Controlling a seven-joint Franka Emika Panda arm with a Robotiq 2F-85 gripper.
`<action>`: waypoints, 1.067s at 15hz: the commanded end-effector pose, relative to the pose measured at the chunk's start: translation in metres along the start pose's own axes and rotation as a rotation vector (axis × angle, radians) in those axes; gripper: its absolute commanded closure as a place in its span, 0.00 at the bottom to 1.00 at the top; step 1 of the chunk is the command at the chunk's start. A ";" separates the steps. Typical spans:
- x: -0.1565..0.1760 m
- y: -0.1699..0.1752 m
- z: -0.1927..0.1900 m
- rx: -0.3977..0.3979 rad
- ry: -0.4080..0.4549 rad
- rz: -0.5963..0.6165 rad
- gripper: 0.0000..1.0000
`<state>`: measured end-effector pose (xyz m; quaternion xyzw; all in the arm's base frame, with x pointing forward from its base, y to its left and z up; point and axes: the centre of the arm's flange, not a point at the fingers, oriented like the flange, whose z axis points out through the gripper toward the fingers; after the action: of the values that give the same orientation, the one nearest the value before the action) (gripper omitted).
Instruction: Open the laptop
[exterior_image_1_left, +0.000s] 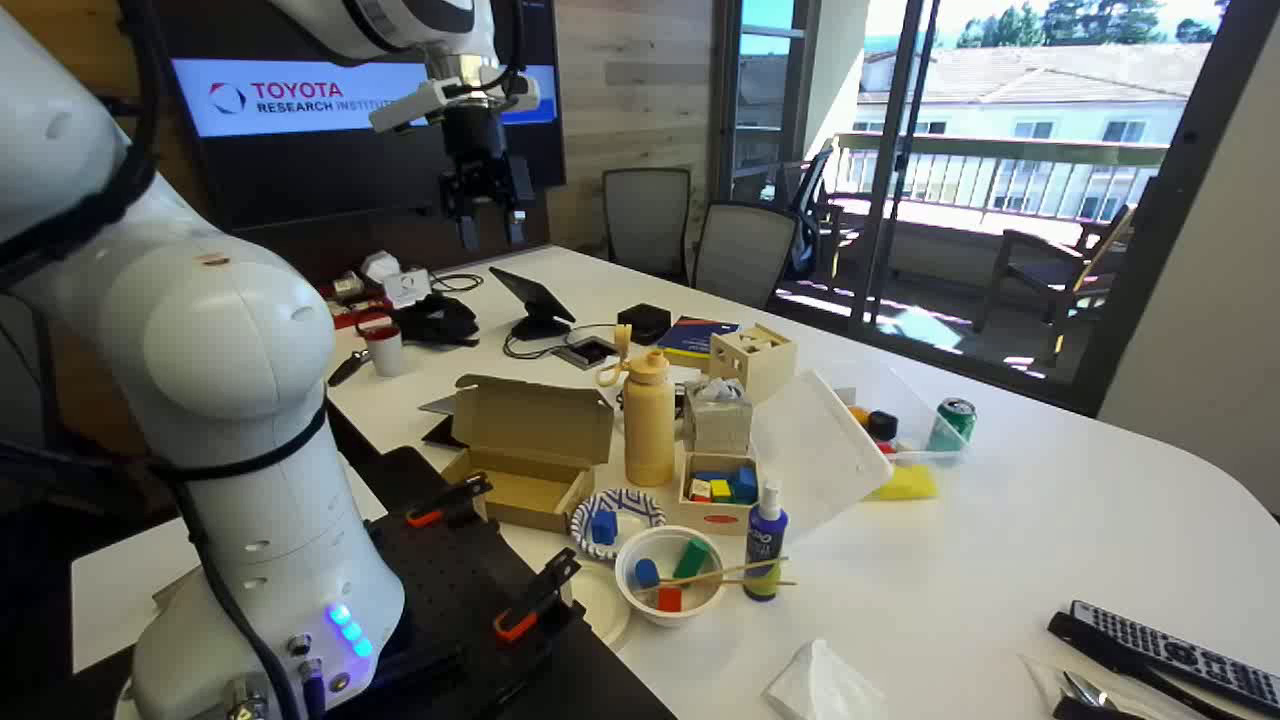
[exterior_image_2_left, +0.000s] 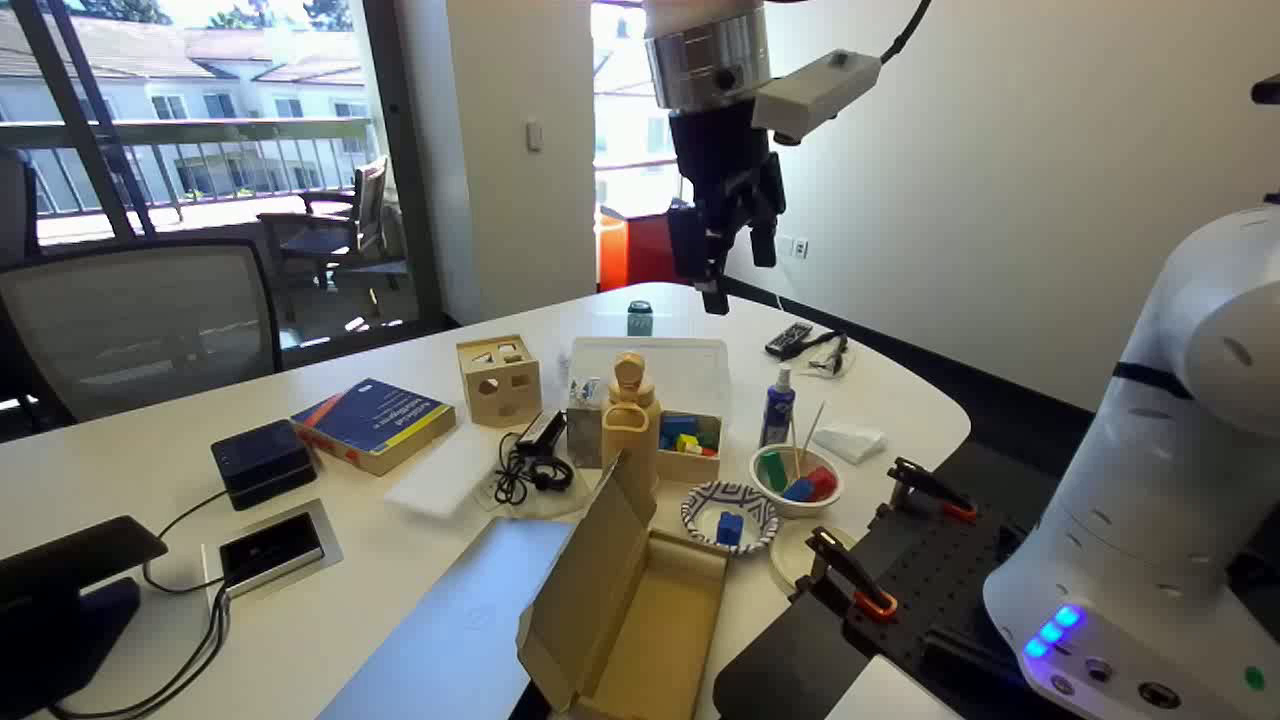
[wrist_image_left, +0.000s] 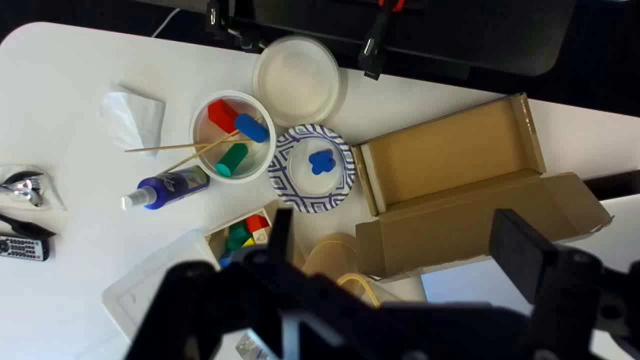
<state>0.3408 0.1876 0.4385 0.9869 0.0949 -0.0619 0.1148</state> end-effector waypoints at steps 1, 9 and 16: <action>0.000 0.000 0.000 0.000 0.000 0.000 0.00; 0.040 -0.080 0.091 0.217 0.147 0.259 0.00; 0.051 -0.162 0.177 0.466 0.259 0.510 0.00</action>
<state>0.3382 0.2851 0.2751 0.9888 -0.1149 0.0558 -0.0769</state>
